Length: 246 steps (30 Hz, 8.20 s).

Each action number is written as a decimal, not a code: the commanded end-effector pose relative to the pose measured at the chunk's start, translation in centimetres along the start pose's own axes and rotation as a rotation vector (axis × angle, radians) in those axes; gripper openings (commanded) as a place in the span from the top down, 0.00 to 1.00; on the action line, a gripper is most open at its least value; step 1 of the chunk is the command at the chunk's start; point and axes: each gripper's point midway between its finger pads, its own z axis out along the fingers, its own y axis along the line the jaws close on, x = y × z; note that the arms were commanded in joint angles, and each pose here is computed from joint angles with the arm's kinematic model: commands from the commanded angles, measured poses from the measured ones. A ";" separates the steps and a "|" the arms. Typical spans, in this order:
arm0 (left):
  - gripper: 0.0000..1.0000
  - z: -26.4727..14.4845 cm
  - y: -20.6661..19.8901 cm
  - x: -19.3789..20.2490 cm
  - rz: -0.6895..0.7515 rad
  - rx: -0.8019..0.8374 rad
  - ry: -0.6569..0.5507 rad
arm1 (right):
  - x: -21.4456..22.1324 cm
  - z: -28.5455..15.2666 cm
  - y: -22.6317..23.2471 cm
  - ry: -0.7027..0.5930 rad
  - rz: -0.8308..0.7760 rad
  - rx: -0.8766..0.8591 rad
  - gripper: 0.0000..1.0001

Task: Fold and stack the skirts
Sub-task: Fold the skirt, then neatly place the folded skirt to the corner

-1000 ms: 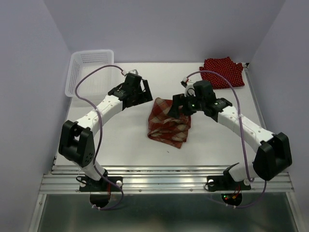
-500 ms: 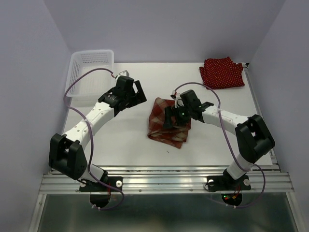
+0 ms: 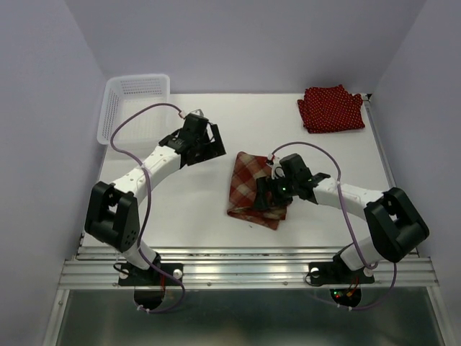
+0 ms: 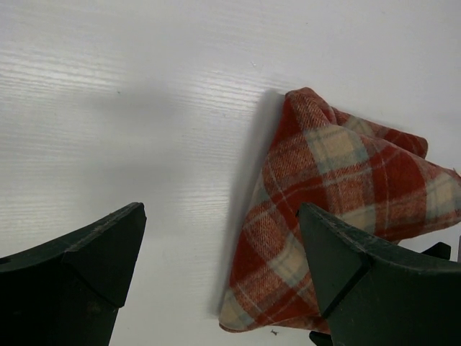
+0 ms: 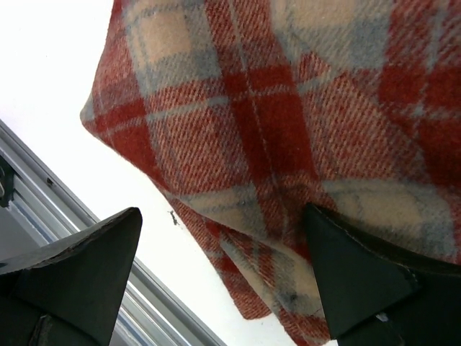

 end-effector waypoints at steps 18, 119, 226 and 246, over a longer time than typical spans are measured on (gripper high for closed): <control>0.01 -6.9 -15.3 10.8 0.350 0.762 0.028 | -18.9 -17.0 1.9 -0.694 0.197 0.115 0.00; 0.01 -5.0 -9.2 -2.3 0.281 0.310 -0.195 | -16.5 -13.8 -12.3 -0.493 0.409 0.552 0.00; 0.02 -4.2 1.2 -6.1 0.012 -0.032 -0.292 | -42.8 -26.7 -18.4 -0.814 -0.383 1.130 1.00; 0.02 -2.4 0.6 -6.4 0.035 -0.031 -0.249 | -40.7 -25.2 -26.0 -0.719 -0.164 0.990 0.99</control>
